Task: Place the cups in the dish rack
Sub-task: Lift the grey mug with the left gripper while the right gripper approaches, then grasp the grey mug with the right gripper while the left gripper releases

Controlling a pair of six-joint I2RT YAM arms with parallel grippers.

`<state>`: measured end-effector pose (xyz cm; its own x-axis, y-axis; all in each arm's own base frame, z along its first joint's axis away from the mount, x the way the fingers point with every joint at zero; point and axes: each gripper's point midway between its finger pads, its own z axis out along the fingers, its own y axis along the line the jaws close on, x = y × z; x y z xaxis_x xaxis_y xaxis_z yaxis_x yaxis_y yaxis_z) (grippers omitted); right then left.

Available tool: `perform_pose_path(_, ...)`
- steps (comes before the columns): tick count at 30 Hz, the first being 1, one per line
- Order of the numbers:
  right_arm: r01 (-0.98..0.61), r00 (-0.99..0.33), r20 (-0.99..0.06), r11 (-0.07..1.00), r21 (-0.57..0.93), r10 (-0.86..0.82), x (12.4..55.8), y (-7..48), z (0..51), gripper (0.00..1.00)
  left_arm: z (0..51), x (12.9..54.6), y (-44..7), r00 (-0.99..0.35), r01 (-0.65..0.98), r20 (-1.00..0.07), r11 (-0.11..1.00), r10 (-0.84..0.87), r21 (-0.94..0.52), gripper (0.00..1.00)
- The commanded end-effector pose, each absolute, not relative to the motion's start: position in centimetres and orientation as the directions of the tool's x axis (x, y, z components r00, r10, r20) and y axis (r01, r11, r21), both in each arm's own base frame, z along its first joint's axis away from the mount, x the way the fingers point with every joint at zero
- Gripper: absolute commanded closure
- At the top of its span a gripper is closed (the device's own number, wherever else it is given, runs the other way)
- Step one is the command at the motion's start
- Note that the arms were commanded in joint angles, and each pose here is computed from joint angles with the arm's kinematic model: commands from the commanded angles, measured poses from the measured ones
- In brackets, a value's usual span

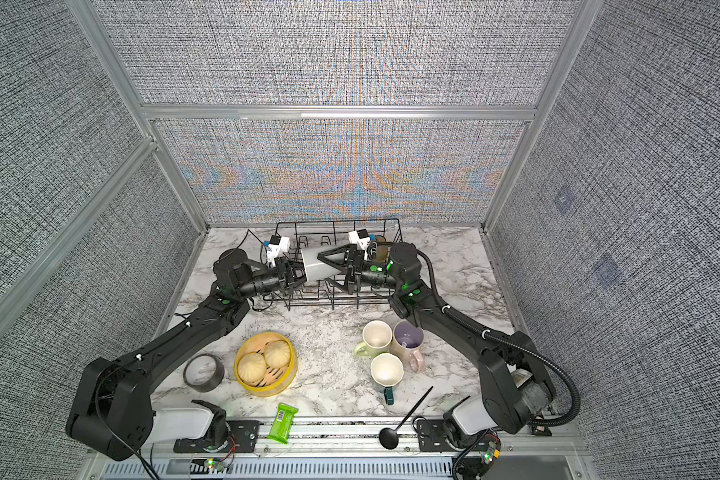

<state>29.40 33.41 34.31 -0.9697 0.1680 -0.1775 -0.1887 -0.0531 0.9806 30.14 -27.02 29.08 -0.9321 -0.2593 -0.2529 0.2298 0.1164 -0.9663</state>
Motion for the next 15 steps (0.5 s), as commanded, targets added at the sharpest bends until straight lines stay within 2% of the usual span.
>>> perform_pose_path(1,-0.268,-0.954,-0.253,-0.081,0.96,0.161,29.1,33.6,36.0,0.06,29.2,29.3,-27.1,-0.933,0.267,-0.286,0.111,-0.22,-0.957,1.0)
perform_pose_path(10,-0.285,-0.952,-0.285,0.008,0.958,0.112,28.5,34.3,34.2,0.05,28.7,29.1,-27.2,-0.936,0.27,-0.29,0.12,-0.198,-0.955,1.0)
perform_pose_path(15,-0.308,-0.946,-0.307,0.008,0.951,0.105,28.2,34.2,34.5,0.08,28.5,28.9,-27.2,-0.937,0.272,-0.291,0.121,-0.191,-0.955,1.0)
